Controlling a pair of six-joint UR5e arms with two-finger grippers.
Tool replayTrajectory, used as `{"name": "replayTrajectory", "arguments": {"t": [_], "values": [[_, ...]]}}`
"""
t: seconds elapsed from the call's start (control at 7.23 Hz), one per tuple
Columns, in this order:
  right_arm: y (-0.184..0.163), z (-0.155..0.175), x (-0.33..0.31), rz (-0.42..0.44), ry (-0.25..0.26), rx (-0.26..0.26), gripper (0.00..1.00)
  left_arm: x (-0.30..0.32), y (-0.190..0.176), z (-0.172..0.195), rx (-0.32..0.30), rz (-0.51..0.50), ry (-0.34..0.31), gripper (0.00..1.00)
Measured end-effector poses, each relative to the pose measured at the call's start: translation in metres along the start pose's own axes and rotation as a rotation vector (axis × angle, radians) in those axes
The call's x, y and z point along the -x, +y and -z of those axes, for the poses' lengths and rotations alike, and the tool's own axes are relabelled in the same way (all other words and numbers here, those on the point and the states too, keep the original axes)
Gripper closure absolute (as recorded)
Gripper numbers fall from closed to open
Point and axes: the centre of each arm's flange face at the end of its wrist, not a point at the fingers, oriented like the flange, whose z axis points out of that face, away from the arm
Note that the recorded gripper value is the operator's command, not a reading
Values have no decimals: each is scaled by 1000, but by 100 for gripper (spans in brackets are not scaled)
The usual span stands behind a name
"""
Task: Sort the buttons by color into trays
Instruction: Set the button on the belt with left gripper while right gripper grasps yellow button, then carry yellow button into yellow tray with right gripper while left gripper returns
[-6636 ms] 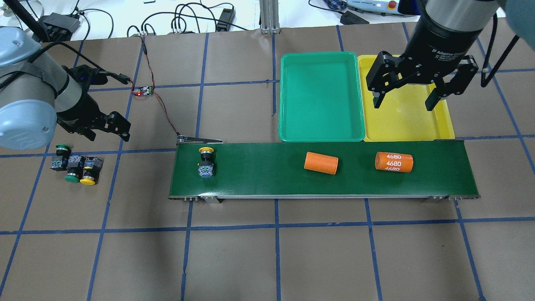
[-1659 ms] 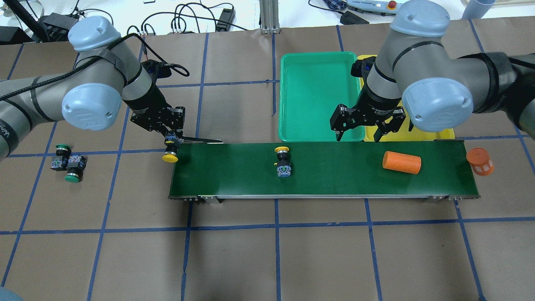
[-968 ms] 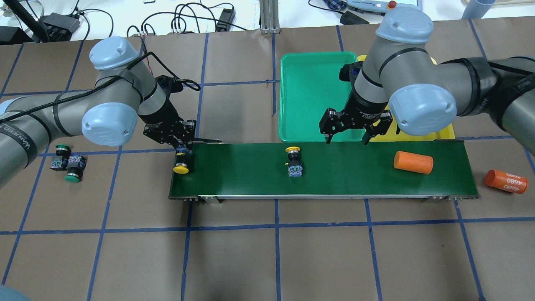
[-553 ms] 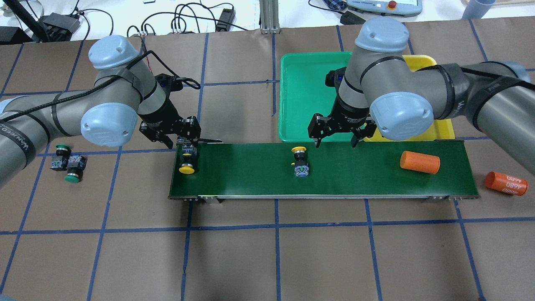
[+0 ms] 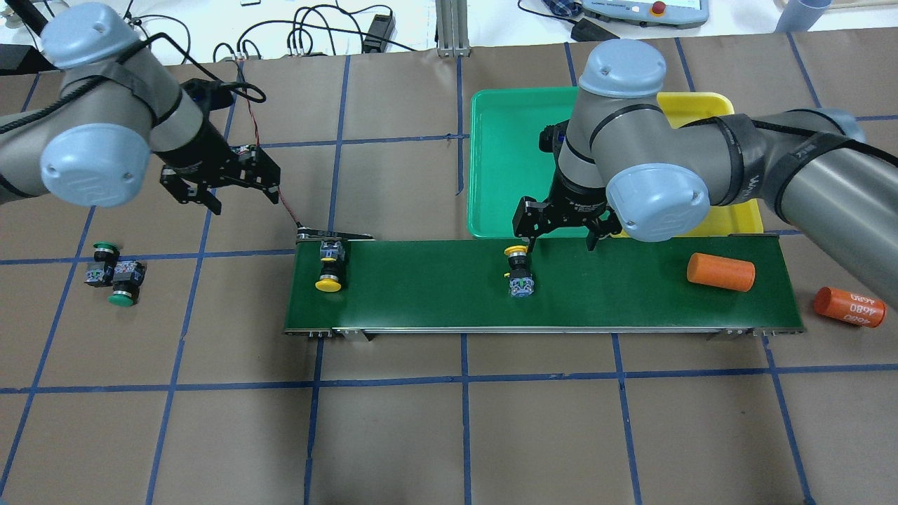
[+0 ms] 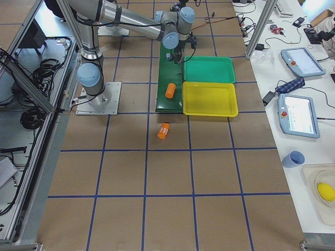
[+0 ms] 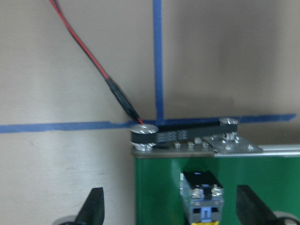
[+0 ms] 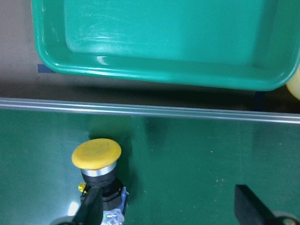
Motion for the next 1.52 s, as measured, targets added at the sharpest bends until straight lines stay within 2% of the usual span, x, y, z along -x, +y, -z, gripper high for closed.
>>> {"name": "replayTrajectory", "arguments": {"t": [0.14,0.41,0.69,0.83,0.97,1.11,1.24,1.38,1.52], "values": [[-2,-4,4,7,4,-4,0,49,-8,1,4,39,6,0],[-3,-17,5,3,9,12,0,120,-14,-14,13,46,4,0],[-4,-24,5,-4,10,25,1,167,-16,-43,-5,12,-85,0],[-4,-27,5,-5,11,32,11,187,-13,-62,-22,-26,-117,0],[-3,-32,5,-6,15,44,12,203,-10,-79,-37,-54,-136,0],[1,-40,3,-5,34,63,39,214,-8,-94,-35,-72,-138,0],[6,-47,1,-1,66,73,70,219,-7,-105,-25,-90,-134,0],[6,-48,-1,5,87,72,93,222,-8,-112,-15,-105,-129,0],[6,-47,-2,10,94,68,100,223,-8,-118,-6,-111,-126,0]]}}
